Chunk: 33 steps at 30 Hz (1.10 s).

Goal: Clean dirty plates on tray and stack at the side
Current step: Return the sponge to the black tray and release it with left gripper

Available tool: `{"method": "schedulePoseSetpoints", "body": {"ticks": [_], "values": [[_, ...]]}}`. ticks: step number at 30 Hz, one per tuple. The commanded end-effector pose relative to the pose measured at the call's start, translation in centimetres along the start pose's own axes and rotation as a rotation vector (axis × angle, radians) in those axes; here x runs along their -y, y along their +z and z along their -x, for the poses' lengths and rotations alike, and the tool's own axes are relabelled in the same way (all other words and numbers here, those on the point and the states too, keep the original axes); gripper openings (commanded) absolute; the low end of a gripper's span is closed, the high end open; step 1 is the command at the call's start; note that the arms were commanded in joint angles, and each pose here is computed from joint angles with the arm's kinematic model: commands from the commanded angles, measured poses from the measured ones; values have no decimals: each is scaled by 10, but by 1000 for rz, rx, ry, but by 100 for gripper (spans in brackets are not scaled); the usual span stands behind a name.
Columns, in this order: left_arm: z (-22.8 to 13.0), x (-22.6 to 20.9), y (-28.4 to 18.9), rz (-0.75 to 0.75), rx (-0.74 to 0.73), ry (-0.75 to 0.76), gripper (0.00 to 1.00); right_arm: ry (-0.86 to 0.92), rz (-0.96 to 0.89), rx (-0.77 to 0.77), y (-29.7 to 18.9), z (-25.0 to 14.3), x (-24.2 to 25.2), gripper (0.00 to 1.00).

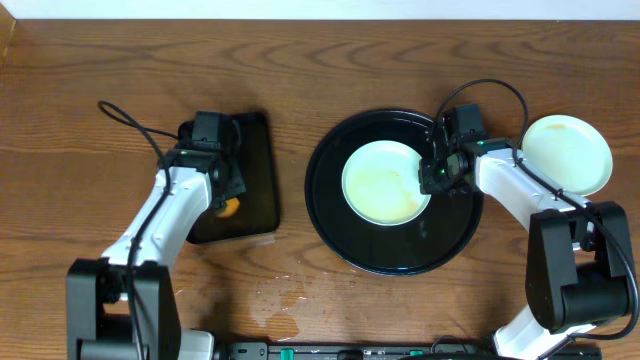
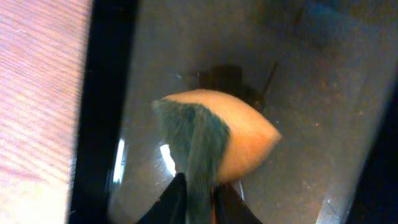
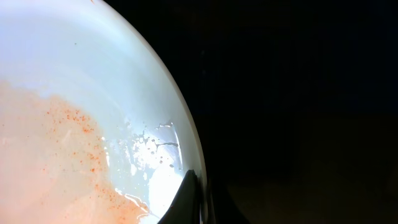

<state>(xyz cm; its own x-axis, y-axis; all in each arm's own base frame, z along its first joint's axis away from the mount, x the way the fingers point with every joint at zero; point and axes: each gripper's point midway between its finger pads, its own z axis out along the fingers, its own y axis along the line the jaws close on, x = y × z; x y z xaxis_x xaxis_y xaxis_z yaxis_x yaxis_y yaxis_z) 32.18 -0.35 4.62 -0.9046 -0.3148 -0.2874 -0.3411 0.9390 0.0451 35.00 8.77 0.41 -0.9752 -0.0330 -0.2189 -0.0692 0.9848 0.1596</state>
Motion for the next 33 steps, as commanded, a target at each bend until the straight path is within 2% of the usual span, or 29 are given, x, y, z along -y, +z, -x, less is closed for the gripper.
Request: {"method": "schedulePoseSetpoints", "body": {"ticks": [1,4,6,13,17,19,23,28,33], "values": [[-3,8,-4,-51,-17,14,47,-17,-78,-60,10,-20,16,1],[2,9,-20,-67,-2,13,72,-47,-76,-52,5,-17,15,1],[7,14,-44,-123,26,14,77,-75,-101,-5,-10,-7,14,1],[20,20,-93,-234,161,0,81,-136,-252,211,-76,20,2,1],[21,20,-99,-241,179,-1,84,-184,-362,303,-104,24,-7,1],[20,21,-98,-245,169,0,84,-192,-358,318,-108,22,-16,1],[15,30,-97,-296,135,9,86,-156,-306,248,-95,12,-14,2],[12,36,-96,-325,114,13,90,-95,-80,114,-59,5,-6,26],[12,36,-96,-325,114,13,91,-32,126,46,-36,3,0,27]]}}
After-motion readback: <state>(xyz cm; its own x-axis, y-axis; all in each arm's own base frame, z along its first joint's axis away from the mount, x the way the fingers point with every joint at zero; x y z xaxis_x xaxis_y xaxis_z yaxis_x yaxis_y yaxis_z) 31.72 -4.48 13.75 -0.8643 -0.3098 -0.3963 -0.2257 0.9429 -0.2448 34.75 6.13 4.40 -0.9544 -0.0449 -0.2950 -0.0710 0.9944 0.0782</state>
